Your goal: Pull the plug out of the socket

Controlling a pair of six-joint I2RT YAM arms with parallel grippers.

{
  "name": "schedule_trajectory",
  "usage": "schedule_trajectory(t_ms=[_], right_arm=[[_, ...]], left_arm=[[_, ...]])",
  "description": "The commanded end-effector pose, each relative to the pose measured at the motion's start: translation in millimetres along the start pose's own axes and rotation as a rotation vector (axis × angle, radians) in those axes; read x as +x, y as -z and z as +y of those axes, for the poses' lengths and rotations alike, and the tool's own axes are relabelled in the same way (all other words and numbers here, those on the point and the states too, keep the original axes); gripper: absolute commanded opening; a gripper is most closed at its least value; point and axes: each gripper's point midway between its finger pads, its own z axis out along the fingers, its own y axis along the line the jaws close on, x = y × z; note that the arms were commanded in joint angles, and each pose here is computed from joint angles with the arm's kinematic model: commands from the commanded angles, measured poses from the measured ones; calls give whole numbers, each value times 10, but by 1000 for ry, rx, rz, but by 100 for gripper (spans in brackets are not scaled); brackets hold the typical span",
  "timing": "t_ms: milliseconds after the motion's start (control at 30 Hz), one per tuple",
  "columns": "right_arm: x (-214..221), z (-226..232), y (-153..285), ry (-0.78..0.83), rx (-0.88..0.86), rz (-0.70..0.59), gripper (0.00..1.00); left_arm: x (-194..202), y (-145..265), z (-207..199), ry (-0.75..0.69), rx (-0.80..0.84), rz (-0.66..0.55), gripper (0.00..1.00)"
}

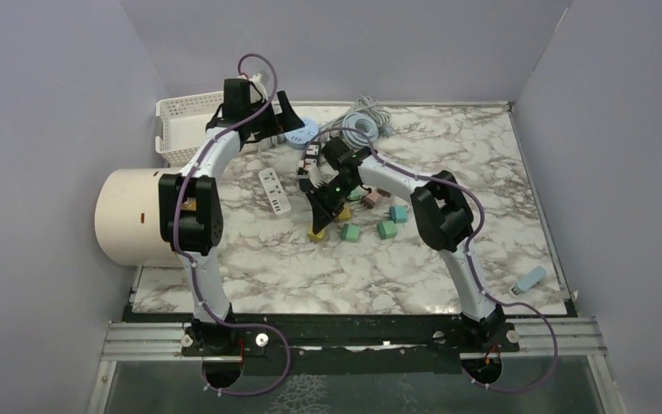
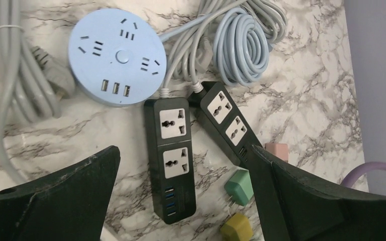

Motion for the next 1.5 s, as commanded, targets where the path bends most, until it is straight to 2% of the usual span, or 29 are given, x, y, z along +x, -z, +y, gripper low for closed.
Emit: schedule_trajectory(t_ms=[0,133,200,333,467,633,767,1000,1467], right_arm=[[-164,-158,63,37,87,-5,46],[-407,-240,161,72,173,-62,70],[-525,-256,237,93,210,-88,72],[-693,-241,488,117,300,-138,71],[-686,-166,820,122,426,-265,67],[-169,-241,1066,68,637,-258,59],[66,-177,1100,52,693,-292,57],[230,-373,871,43,725,-163,61],[549,-300,554,78,615,-23,64]], left_arm=[[-57,289,-4,-25,-23,-52,99],[56,389,-6,-19,-22,-56,99],[109,422,-9,-15,-20,-54,99],[181,464,-22,-13,-13,-50,99],[195,519,-62,-17,-3,-59,99],[212,578,-100,-19,5,-71,99],[197,575,-135,-9,24,-79,99],[168,609,-178,-10,32,-89,99],[161,655,-205,-23,32,-87,99]])
